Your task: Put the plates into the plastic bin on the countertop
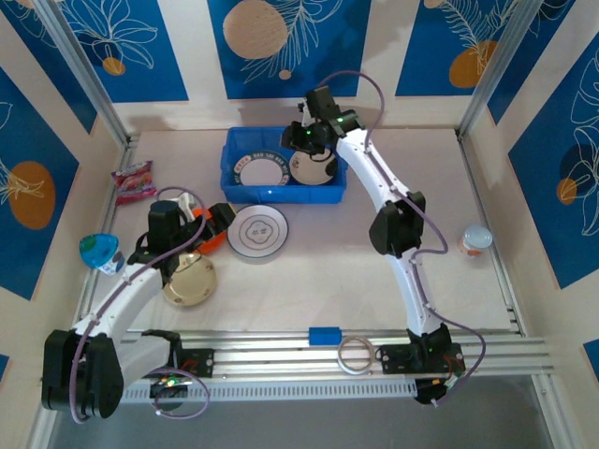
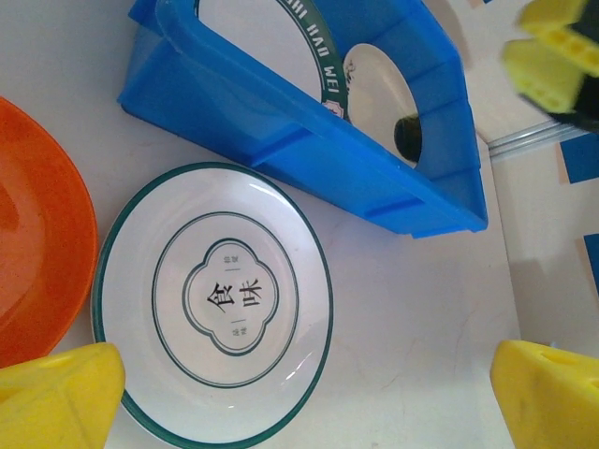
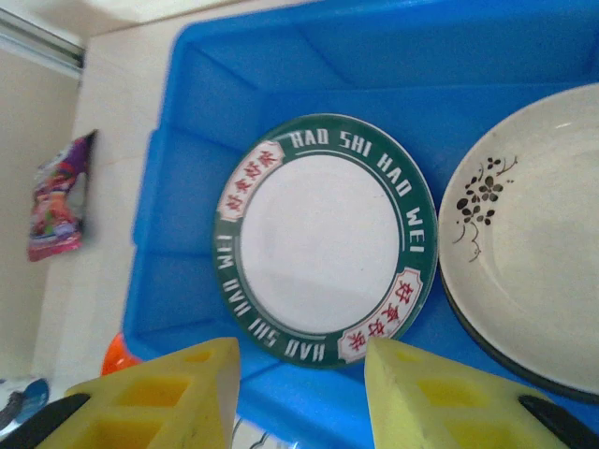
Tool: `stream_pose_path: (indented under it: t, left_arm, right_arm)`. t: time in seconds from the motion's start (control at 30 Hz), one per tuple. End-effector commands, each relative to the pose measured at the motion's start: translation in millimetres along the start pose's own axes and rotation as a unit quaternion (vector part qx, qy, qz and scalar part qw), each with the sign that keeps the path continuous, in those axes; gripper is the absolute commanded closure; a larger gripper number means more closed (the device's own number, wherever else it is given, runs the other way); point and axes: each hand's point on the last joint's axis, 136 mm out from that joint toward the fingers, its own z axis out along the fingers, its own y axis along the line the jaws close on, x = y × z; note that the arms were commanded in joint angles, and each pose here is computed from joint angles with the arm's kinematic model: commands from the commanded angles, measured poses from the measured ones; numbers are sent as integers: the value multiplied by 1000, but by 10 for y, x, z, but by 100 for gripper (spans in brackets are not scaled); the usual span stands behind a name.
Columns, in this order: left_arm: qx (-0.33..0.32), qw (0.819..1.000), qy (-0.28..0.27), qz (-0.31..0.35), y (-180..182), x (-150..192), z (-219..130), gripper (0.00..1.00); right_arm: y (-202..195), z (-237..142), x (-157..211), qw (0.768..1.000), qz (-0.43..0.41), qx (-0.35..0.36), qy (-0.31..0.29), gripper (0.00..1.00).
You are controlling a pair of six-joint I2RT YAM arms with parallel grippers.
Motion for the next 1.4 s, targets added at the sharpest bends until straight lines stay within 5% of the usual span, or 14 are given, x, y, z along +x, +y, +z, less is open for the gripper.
stream_pose_path:
  t: [0.0,0.33,0.57,0.73,1.37]
  left_arm:
    - [-1,1000,-6,13,-12,-20,27,0]
    - [1,1000,0,17,-48,41,108,0]
    - [2,1000,8,21,-80,94,155,0]
    - [2,1000,12,26,-98,108,163,0]
    - [-3,1000,22,21,-26,247,167,0]
  right_arm:
    - [347,-547,-84,998,-36,-39,-32,59]
    - [345,-1018,829,991,-15,-116,-71,58]
    - [206,-741,1711,983,-6,-133,-123,51]
    - [29,-339,2109,988,80,-117,-57,50]
    - [-476,191,2468,973,213,-77,44,58]
